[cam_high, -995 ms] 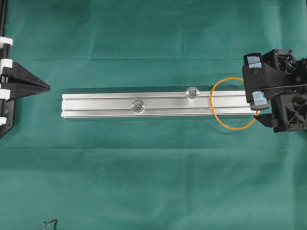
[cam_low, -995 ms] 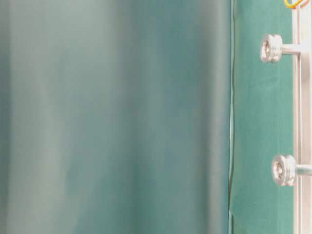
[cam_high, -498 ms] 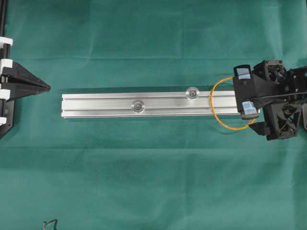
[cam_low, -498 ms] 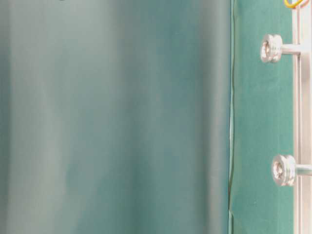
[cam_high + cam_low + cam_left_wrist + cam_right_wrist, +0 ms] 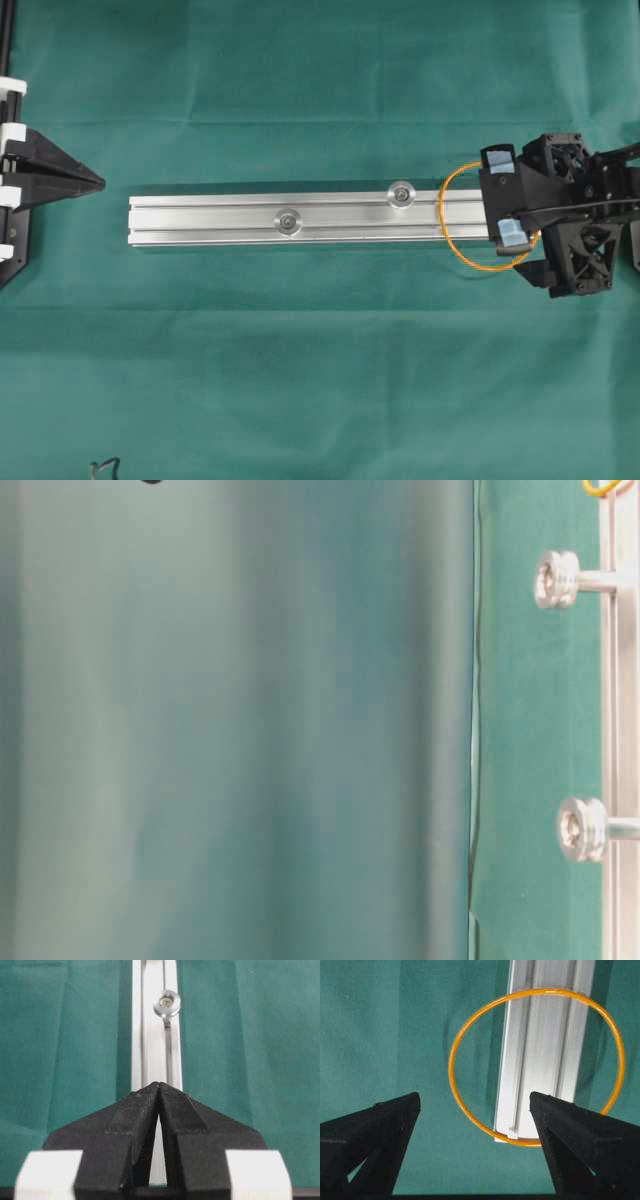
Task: Hook the rubber onto the shaft.
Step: 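Lower the open right gripper and close it on the band's edge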
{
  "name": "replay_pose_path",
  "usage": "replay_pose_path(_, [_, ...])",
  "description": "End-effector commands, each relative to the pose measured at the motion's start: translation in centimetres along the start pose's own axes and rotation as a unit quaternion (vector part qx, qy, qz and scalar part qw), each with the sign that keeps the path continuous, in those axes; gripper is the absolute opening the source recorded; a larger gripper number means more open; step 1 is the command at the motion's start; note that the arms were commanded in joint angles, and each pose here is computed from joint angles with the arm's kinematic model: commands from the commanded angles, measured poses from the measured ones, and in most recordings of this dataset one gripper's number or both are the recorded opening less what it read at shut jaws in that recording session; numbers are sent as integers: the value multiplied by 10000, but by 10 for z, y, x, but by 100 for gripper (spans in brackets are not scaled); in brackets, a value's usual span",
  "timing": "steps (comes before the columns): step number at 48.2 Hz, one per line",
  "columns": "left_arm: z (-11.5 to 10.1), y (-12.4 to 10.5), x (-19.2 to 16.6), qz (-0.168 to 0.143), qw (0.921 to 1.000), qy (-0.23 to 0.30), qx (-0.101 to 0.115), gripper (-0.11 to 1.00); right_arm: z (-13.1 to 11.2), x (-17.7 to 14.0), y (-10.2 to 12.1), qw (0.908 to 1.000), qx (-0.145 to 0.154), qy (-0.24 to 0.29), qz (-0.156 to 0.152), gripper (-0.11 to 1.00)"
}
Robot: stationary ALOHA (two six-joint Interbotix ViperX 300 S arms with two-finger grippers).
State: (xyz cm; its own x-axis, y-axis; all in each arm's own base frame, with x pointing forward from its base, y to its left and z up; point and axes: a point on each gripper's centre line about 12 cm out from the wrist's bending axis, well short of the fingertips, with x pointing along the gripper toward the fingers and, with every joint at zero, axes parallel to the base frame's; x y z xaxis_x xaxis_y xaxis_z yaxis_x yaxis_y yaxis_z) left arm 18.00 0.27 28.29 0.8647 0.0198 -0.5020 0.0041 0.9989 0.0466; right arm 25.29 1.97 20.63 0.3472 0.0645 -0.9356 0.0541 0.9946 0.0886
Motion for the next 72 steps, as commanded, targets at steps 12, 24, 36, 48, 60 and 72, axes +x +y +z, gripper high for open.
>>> replay_pose_path(12, [11,1,-3,9,9999,-123,-3,2,2,13,9,9998,7,-138,158,100])
replay_pose_path(24, [11,1,-3,9,9999,-123,-3,2,-6,32,12,9998,-57,-24,163,100])
replay_pose_path(36, [12,1,-3,9,9999,-130,-3,2,-11,50,14,9998,-68,-33,184,100])
replay_pose_path(48, [11,1,-3,9,9999,-123,-3,2,-18,67,18,9997,-3,64,242,100])
replay_pose_path(60, [11,1,-3,9,9999,-123,-3,2,-23,75,19,9996,1,77,259,100])
replay_pose_path(72, [11,1,-3,9,9999,-123,-3,2,-22,76,19,9997,-5,61,256,98])
